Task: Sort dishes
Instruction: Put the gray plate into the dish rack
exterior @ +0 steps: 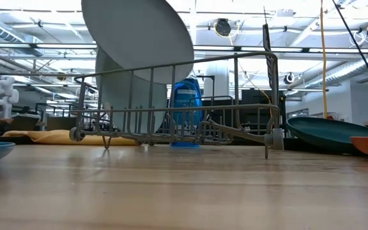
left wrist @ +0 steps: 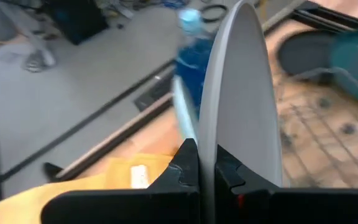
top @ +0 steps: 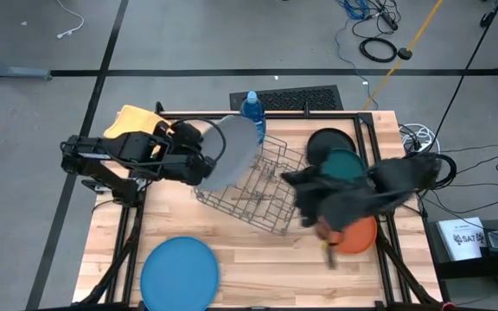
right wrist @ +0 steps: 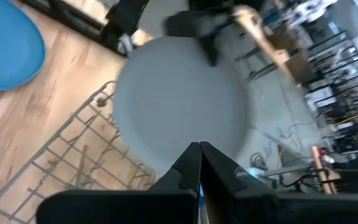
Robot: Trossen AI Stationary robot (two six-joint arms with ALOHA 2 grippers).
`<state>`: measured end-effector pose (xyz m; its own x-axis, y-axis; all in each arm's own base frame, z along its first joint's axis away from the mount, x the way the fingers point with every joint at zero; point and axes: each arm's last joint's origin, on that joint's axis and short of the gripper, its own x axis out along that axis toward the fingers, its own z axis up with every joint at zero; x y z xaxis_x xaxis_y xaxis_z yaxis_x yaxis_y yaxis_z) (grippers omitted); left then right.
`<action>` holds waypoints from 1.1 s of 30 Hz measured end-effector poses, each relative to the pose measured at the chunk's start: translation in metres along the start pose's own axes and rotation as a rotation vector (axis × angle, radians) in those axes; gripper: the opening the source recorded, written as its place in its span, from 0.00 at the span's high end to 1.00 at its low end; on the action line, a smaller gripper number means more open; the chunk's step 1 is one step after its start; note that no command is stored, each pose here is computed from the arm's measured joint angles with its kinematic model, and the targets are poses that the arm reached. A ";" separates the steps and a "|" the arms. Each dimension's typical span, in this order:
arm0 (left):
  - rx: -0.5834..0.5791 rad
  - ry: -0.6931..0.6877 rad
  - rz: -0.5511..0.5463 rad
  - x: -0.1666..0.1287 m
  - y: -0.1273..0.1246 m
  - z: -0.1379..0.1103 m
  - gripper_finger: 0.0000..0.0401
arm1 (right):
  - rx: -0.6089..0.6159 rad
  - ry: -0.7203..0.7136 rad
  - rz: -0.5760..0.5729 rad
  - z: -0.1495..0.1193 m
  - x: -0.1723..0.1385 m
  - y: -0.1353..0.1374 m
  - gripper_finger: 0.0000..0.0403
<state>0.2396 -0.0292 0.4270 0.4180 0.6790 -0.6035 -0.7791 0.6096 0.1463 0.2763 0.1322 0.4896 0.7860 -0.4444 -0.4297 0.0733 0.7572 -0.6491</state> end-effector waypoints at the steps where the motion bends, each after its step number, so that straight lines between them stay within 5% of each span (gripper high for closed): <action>1: -0.003 0.008 -0.023 0.000 -0.002 0.000 1.00 | 0.001 -0.012 -0.011 -0.003 -0.011 -0.005 1.00; 4: -0.014 0.029 -0.049 0.000 -0.007 -0.001 1.00 | -0.019 -0.028 -0.043 -0.015 -0.037 -0.018 1.00; 14: -0.091 0.103 0.103 0.032 -0.015 0.004 1.00 | 0.001 -0.042 -0.093 -0.049 -0.073 -0.062 1.00; 24: -0.081 0.140 0.191 0.061 -0.006 0.018 1.00 | -0.076 -0.035 -0.089 -0.054 -0.077 -0.066 1.00; 33: 0.019 0.126 0.153 0.051 0.006 0.033 1.00 | -0.114 -0.033 -0.085 -0.054 -0.077 -0.066 1.00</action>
<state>0.2720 0.0224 0.4228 0.2326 0.7086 -0.6662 -0.8196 0.5116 0.2580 0.1781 0.0907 0.5313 0.7998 -0.4873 -0.3505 0.0717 0.6573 -0.7502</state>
